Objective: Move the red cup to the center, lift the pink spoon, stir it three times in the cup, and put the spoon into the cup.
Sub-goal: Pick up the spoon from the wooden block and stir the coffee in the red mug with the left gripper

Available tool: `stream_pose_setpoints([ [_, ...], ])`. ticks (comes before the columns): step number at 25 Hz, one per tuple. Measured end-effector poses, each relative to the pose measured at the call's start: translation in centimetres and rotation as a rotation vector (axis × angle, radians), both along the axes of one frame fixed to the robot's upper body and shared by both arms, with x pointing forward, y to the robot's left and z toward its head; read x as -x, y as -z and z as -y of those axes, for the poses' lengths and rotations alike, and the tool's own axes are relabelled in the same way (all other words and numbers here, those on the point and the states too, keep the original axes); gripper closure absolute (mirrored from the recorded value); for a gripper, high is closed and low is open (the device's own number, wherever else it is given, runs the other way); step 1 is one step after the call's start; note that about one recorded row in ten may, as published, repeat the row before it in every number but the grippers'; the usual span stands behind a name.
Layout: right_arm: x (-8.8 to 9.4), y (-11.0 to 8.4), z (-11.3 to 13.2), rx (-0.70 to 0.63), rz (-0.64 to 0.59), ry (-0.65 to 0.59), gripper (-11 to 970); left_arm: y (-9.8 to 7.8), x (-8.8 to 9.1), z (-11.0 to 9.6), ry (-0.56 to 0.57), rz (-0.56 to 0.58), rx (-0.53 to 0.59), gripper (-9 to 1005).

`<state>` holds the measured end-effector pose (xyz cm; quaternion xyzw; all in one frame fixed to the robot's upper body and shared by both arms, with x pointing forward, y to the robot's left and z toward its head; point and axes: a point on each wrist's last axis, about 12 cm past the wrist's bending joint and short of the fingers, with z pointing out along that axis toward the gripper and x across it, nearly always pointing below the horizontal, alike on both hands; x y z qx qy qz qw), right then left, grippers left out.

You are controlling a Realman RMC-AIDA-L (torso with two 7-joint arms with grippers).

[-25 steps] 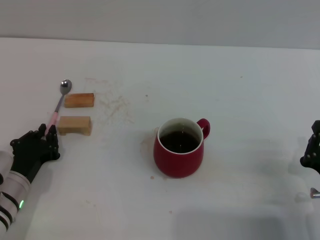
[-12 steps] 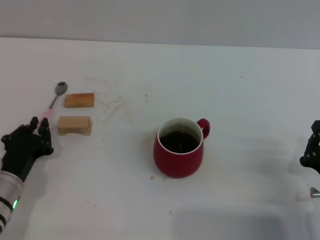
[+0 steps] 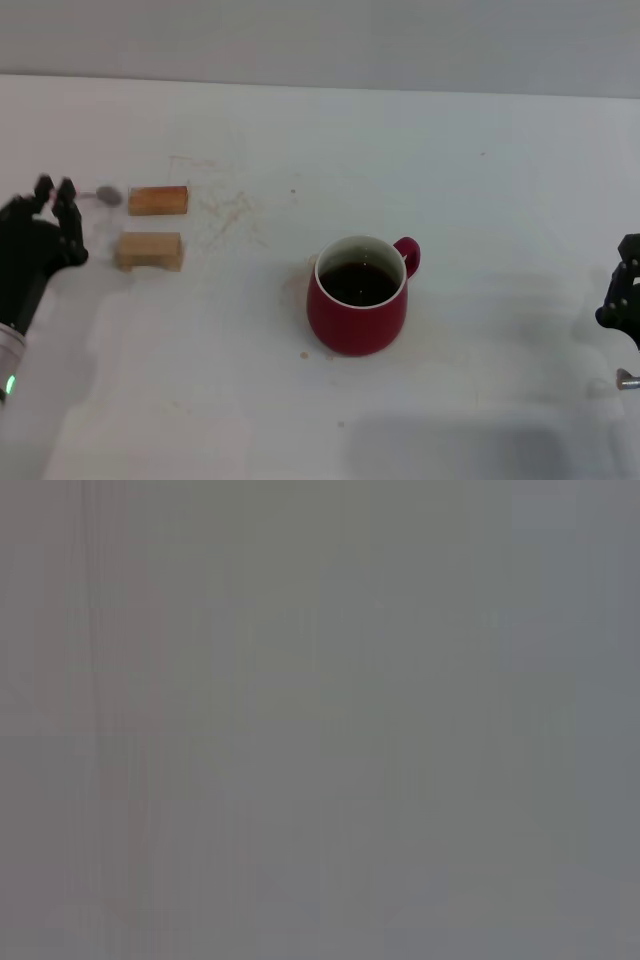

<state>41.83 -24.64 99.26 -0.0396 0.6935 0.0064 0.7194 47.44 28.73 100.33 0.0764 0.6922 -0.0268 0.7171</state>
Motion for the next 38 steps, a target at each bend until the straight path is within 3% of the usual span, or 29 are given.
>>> stream_pose_setpoints([
  [22,-0.3,0.0,-0.2,0.000,-0.007,0.001,959,-3.4,-1.3,-0.1,0.100,0.233,0.007,861],
  [33,-0.3,0.2,1.5,0.030,-0.004,0.073,959,-4.7,-1.7,0.3,0.235,0.278,0.090,863],
  [38,0.0,0.4,3.0,0.027,-0.017,0.175,959,-5.2,-2.3,0.8,0.303,0.279,0.111,863],
])
